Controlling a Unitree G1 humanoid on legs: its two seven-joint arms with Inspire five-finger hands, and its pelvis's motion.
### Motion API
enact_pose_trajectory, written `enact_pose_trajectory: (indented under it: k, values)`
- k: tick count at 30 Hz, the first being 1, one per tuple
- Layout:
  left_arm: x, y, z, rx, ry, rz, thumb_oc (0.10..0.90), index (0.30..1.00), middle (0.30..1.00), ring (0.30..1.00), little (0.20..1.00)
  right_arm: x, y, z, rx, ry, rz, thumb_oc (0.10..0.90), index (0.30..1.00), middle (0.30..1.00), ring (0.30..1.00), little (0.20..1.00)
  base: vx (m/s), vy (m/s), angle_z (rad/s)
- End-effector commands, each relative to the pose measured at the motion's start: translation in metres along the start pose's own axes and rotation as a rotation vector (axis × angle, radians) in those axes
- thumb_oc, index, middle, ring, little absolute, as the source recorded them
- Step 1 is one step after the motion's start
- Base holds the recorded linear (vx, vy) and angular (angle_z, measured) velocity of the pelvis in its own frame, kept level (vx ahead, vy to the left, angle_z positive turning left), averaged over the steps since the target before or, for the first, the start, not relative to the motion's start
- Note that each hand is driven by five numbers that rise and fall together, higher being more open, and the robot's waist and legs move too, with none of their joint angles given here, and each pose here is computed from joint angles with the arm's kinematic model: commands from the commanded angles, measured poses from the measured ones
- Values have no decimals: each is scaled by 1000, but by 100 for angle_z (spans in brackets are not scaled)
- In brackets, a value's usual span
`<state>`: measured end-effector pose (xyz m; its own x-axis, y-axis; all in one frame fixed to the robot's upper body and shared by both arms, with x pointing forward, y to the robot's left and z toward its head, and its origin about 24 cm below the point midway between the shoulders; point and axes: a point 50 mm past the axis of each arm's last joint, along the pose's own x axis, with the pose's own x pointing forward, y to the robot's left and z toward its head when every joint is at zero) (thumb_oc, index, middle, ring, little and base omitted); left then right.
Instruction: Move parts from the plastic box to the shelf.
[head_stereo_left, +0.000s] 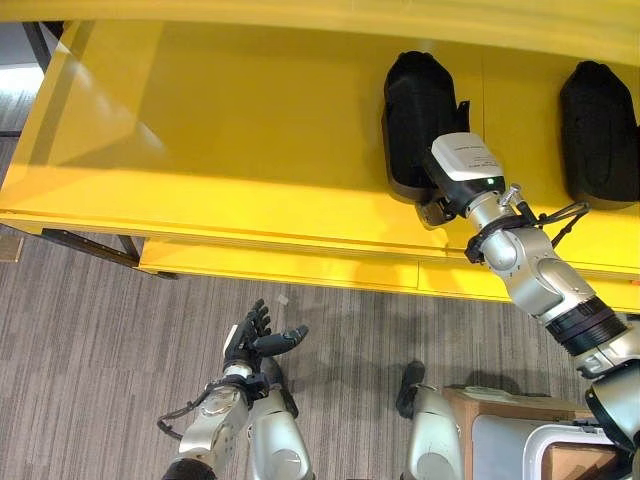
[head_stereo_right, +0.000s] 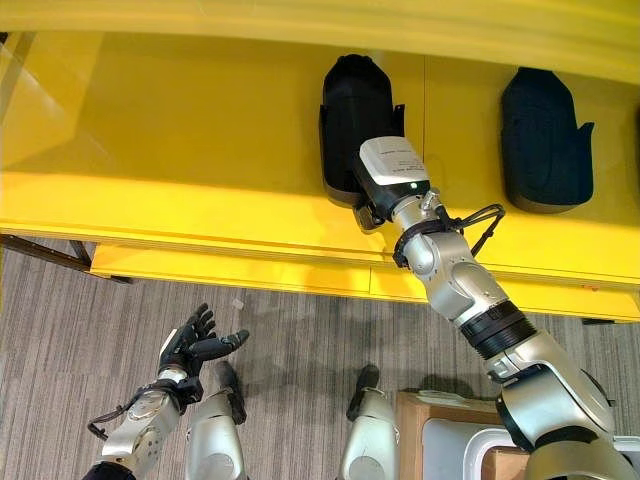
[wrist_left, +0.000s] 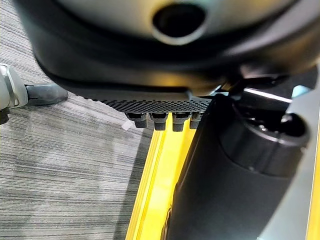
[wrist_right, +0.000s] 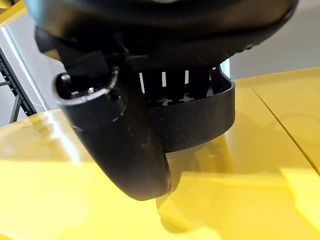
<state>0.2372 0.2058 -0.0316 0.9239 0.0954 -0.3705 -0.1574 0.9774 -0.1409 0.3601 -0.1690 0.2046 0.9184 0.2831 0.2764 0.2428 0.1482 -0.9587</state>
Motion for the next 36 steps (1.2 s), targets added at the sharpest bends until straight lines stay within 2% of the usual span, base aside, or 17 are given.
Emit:
enact_pose_trajectory:
  k: [1, 2, 3, 4, 5, 36]
  values:
    - [-3, -7, 34, 15, -174, -52, 900, 1000, 1000, 1000, 1000, 13, -61, 8, 23, -40, -277, 400, 300, 300, 300, 300, 0, 0, 0]
    - [-3, -7, 35, 15, -177, -51, 900, 1000, 1000, 1000, 1000, 13, -60, 7, 29, -35, -274, 471, 399, 399, 399, 399, 0, 0, 0]
    - [-3, -7, 35, 17, -177, -54, 900, 1000, 1000, 1000, 1000, 13, -58, 7, 34, -32, -265, 471, 399, 399, 399, 399, 0, 0, 0]
    - [-2, -7, 35, 17, -178, -53, 900, 1000, 1000, 1000, 1000, 13, -58, 6, 37, -30, -265, 875, 964, 964, 964, 964, 0, 0, 0]
    - [-2, -7, 35, 17, -177, -55, 900, 1000, 1000, 1000, 1000, 14, -56, 6, 45, -27, -259, 900, 1000, 1000, 1000, 1000, 0, 0, 0]
    - [-2, -4, 36, 14, -183, -27, 900, 1000, 1000, 1000, 1000, 9, -49, 5, 83, -18, -253, 900, 1000, 1000, 1000, 1000, 1, -1, 1]
